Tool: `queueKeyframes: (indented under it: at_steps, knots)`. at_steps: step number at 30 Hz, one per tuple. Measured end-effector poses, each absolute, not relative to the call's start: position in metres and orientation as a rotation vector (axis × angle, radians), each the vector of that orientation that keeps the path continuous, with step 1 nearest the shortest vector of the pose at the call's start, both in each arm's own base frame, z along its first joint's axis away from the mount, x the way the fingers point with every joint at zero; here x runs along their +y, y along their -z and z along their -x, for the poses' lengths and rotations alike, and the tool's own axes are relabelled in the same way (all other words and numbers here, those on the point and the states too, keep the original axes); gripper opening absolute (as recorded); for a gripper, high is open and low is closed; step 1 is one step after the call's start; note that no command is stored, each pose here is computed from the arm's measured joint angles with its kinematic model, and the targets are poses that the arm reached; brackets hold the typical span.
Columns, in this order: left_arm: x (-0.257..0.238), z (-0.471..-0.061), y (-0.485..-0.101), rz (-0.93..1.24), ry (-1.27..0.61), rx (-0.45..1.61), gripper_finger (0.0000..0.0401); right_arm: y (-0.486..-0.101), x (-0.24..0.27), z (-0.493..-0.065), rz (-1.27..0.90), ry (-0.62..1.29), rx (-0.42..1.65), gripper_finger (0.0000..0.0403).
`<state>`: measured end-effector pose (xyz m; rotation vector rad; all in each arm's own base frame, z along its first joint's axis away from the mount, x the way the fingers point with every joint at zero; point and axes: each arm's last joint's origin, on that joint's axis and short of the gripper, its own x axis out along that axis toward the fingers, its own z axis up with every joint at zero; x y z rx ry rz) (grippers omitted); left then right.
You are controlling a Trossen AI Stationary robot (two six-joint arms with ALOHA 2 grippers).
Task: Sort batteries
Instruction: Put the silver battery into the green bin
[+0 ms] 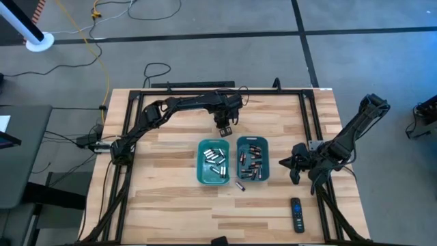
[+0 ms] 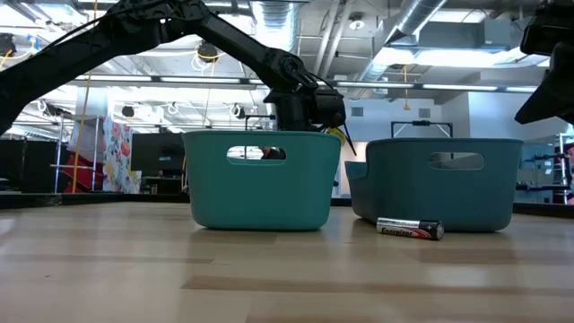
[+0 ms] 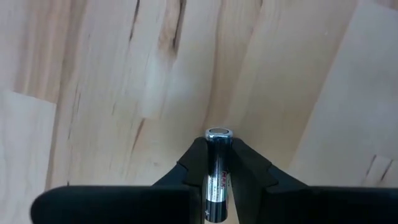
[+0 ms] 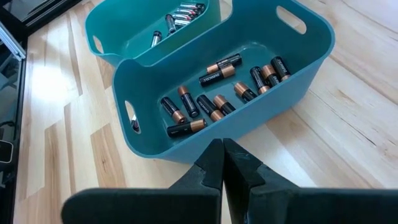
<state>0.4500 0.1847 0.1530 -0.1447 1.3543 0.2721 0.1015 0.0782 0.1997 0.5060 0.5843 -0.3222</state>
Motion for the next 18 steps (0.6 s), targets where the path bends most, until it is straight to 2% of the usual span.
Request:
queueKeyframes:
  at_steps: [11, 18]
  knots:
    - [0.185, -0.451, -0.154, 0.163, -0.288, 1.347, 0.0044, -0.2, 0.078, -0.102, -0.507, 0.322, 0.584, 0.0028]
    - [0.185, -0.457, -0.167, 0.137, -0.311, 1.323, 0.0039, -0.2, 0.078, -0.102, -0.507, 0.322, 0.584, 0.0028]
